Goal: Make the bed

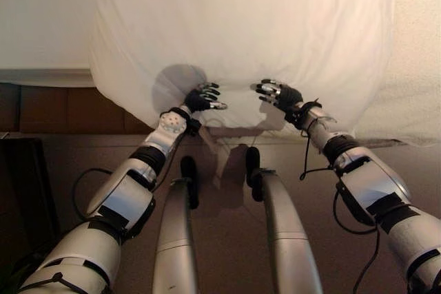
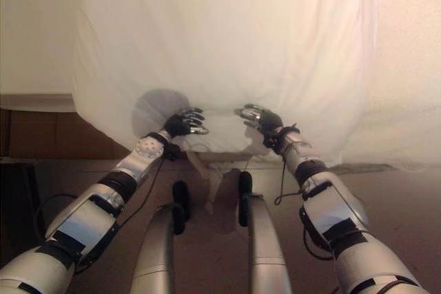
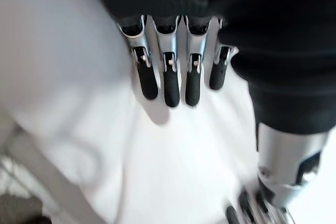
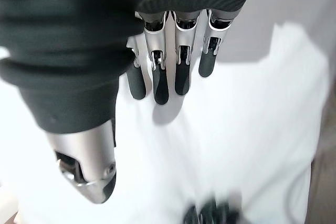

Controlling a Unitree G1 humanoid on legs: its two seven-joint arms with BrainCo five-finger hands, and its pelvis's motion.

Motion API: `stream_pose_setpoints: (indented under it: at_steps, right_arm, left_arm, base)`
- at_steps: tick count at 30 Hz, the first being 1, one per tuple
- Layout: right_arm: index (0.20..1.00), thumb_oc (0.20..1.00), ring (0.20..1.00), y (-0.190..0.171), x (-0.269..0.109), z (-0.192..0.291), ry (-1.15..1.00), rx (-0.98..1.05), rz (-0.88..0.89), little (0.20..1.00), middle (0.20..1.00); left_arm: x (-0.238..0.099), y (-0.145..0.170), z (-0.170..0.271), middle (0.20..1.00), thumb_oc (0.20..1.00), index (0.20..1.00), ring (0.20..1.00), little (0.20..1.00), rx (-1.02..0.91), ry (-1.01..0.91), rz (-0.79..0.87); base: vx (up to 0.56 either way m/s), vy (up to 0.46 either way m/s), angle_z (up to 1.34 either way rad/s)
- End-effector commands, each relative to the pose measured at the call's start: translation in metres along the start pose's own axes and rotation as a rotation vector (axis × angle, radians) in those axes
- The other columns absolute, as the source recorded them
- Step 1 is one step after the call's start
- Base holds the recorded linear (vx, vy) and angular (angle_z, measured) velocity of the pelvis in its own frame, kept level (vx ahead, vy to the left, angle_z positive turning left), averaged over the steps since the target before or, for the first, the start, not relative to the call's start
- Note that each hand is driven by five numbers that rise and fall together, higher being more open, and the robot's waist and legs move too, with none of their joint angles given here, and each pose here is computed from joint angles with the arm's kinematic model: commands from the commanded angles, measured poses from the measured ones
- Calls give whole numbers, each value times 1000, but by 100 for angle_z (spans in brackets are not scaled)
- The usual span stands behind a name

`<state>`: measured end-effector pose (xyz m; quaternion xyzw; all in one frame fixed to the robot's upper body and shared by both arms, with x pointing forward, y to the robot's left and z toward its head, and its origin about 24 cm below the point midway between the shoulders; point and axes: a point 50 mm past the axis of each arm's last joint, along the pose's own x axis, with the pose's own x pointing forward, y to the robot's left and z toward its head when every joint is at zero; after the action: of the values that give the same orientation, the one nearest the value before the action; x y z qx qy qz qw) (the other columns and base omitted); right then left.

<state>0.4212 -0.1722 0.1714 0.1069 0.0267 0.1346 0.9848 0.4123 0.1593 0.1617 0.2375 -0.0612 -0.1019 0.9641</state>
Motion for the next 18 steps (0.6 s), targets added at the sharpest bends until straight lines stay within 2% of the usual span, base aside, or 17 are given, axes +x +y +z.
stream_pose_setpoints:
  at_steps: [1, 2, 10, 11, 12, 18]
  right_arm:
    - [1000, 1000, 1000, -28, -11, 11, -58, -41, -115, 1000, 1000]
    - [1000, 1000, 1000, -37, -15, 14, -60, -52, -147, 1000, 1000]
    - [1000, 1000, 1000, -44, -18, 18, -67, -58, -170, 1000, 1000]
    - [1000, 1000, 1000, -92, -46, 23, -84, -45, -356, 1000, 1000]
    - [1000, 1000, 1000, -115, -64, 19, -82, -27, -452, 1000, 1000]
    - [1000, 1000, 1000, -157, -105, 9, -84, 6, -620, 1000, 1000]
  left_arm:
    - [-6, 38, -7, 1000, 1000, 1000, 1000, 1000, -17, 35, 206]
    - [-9, 49, -10, 1000, 1000, 1000, 1000, 1000, -22, 43, 244]
    - [-12, 58, -11, 1000, 1000, 1000, 1000, 1000, -10, 47, 272]
    - [-38, 97, -35, 1000, 1000, 1000, 1000, 1000, -18, 103, 431]
    - [-58, 116, -54, 1000, 1000, 1000, 1000, 1000, -15, 159, 537]
    - [-111, 141, -102, 1000, 1000, 1000, 1000, 1000, -75, 293, 787]
  base:
    - [-39, -17, -2]
    - [0, 0, 0]
    - [1, -8, 0]
    - [35, -84, 0]
    - [44, -90, 1]
    - [29, -17, 6]
